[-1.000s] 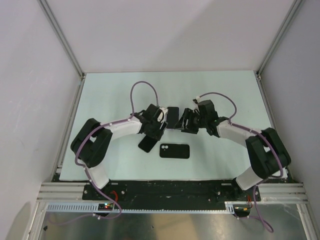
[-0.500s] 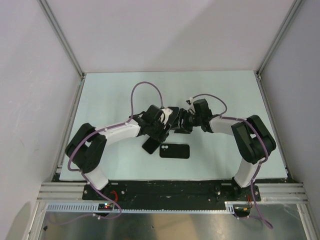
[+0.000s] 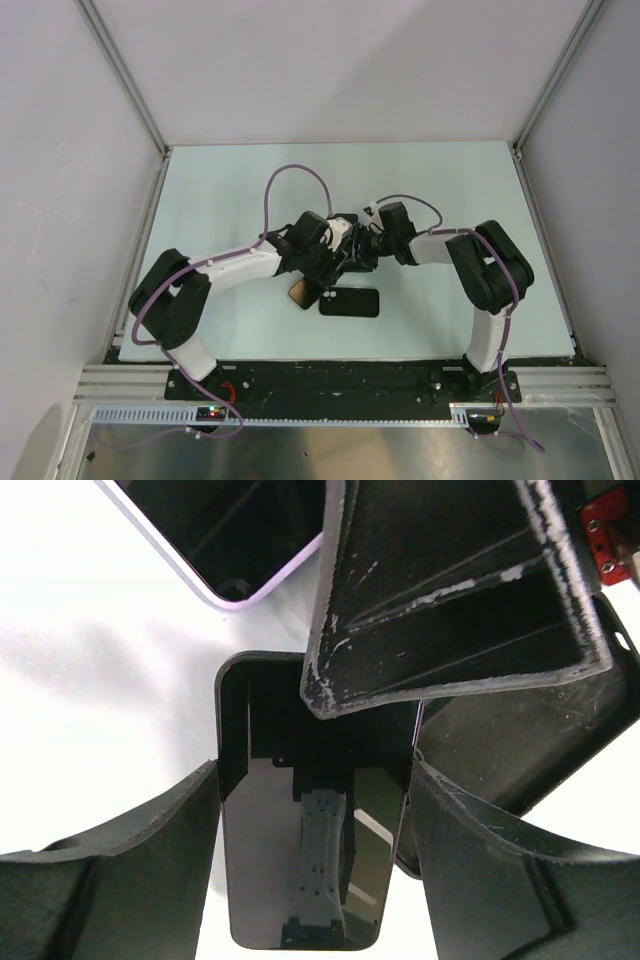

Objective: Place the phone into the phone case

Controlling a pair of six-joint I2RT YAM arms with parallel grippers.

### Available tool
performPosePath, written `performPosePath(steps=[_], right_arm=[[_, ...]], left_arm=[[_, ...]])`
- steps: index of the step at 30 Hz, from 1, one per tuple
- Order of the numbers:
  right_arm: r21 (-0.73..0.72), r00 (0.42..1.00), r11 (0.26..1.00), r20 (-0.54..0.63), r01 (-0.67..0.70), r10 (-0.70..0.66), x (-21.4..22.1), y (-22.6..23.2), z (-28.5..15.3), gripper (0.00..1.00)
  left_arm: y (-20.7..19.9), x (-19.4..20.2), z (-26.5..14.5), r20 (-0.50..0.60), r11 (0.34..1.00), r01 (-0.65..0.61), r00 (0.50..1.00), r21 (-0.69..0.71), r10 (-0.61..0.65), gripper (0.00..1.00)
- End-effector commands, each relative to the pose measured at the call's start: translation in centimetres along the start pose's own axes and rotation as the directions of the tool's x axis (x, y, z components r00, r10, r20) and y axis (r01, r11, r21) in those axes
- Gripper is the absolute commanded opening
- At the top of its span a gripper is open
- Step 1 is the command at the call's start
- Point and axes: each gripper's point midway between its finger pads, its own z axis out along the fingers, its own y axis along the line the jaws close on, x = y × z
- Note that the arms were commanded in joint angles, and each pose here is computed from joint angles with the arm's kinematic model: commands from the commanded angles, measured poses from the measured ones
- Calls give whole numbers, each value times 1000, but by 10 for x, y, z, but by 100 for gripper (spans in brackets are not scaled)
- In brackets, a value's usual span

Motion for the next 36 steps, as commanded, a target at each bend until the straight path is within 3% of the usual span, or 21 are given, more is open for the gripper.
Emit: performPosePath(steps=[1,10,20,25,29,33,36], right_arm=[[-99,999,994,-22,41,-43,-3,25,8,47],[-172,994,985,-98,35,-53,12,35,13,38],[-191,990,981,-126,31,-56,21,42,7,4],[-220,993,976,-115,-2,-24,19,47,2,0],[-255,996,966,-89,-40,18,15,51,-4,0],[-273,995,958,-59,-91,78,12,54,-13,0],[-281,990,949,-31,-142,139,8,58,-24,0]], left_arm=[[-12,-24,-13,101,998,-50,994,44,45,37],[-17,-23,-13,102,995,-71,993,63,64,37],[-9,-25,-12,102,998,-61,993,16,59,37],[-4,-27,-17,120,1000,-12,993,-18,14,64],[-4,-36,-32,179,998,56,983,-30,-49,79],[1,-50,-63,278,988,146,952,-51,-126,83],[15,-59,-90,370,962,263,903,-73,-218,84]])
